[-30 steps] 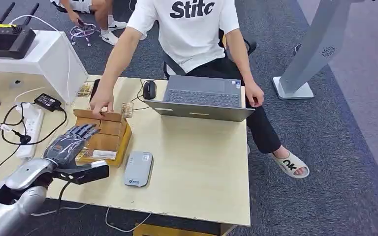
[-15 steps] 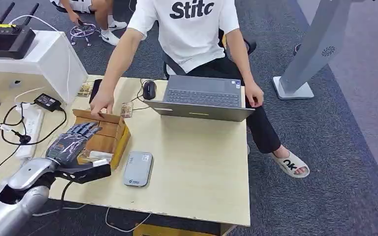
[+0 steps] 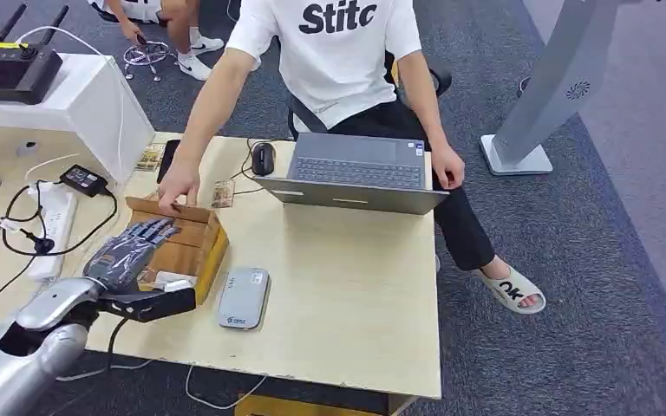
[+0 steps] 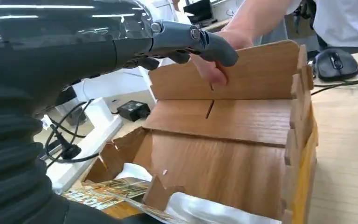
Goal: Pass the card to the sensor for recognition and then transmit it.
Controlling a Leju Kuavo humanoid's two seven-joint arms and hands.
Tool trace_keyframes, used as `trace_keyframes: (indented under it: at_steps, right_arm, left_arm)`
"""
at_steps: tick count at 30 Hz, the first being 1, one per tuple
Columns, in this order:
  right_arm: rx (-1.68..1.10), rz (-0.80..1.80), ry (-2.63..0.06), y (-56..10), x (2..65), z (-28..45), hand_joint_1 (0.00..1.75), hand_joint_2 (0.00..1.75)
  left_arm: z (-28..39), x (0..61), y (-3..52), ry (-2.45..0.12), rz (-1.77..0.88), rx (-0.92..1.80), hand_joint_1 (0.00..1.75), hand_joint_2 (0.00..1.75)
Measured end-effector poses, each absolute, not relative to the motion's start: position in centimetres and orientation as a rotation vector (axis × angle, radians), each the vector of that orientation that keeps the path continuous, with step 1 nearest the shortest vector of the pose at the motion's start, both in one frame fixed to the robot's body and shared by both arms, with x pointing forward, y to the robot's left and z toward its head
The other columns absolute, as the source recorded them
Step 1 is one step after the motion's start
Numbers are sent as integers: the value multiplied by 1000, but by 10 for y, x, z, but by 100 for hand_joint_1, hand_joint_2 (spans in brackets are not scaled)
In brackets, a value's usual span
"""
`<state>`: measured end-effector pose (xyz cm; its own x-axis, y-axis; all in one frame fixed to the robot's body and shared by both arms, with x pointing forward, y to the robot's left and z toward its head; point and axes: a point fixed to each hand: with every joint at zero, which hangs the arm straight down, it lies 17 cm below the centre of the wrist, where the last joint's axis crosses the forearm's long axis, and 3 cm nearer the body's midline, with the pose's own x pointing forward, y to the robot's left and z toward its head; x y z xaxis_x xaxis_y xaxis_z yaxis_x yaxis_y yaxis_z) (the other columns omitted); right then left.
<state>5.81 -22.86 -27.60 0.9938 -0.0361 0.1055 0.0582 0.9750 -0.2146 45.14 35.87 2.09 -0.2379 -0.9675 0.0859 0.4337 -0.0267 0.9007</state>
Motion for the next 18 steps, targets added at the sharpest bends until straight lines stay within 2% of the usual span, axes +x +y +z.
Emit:
trace_keyframes:
  at_steps: [6,12,15,17,18]
  right_arm:
    - [-213,-43,-103,-227,59,-276,0,175]
    - [-209,-32,-106,-226,60,-276,0,175]
    - [-210,-26,-105,-226,60,-276,0,175]
    - [-210,-25,-106,-226,60,-276,0,175]
    - [-210,-24,-106,-226,60,-276,0,175]
  left_arm:
    - [16,446,362,-1031,-1543,668,10,175]
    - [15,444,367,-1019,-1533,640,19,175]
    - [15,442,369,-1015,-1529,629,31,175]
    - [15,441,371,-1014,-1531,626,47,175]
    - [14,441,370,-1015,-1529,623,47,175]
